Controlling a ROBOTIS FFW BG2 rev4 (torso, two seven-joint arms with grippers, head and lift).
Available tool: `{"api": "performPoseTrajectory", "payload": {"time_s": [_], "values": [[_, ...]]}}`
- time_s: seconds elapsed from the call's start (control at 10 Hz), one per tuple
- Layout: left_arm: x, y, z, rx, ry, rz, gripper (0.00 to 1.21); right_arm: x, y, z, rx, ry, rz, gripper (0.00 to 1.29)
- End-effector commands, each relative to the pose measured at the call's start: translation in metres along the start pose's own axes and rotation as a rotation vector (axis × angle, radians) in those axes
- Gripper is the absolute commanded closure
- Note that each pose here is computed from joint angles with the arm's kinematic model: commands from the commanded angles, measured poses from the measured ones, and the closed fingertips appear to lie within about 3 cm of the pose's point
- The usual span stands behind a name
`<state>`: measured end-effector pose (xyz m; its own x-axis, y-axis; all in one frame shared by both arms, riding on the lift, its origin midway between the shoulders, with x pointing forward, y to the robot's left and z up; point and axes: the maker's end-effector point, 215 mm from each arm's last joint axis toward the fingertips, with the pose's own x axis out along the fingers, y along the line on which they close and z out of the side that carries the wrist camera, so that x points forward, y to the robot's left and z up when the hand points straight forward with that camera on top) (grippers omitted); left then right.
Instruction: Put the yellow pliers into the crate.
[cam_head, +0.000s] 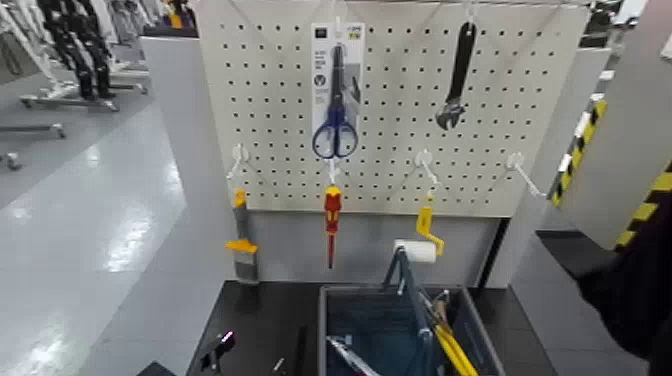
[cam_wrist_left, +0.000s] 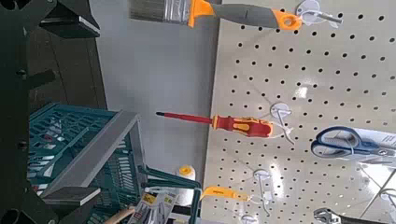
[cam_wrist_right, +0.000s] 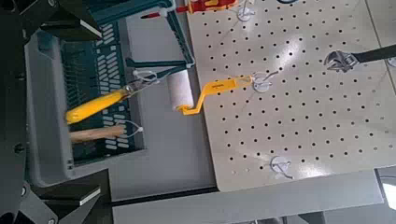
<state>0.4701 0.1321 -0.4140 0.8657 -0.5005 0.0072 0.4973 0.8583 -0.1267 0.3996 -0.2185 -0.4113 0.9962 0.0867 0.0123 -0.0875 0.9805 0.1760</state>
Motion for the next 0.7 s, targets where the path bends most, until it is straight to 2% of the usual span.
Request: {"api": "performPoseTrajectory", "payload": {"time_s": [0.1,0.7], "values": [[-0.0012,0.0005,-0.0014,-0.002,0.003,0.002,0.11,-0.0111,0.0033,-0.0060,-0.027,0.014,-0.008,0.16],[-0.0032,0.0011,-0.0017,-0.004,0.002,0.007,0.12,-0.0110,0.0021,-0.0071,-0.061,0.029,-0.038,0.16]]}}
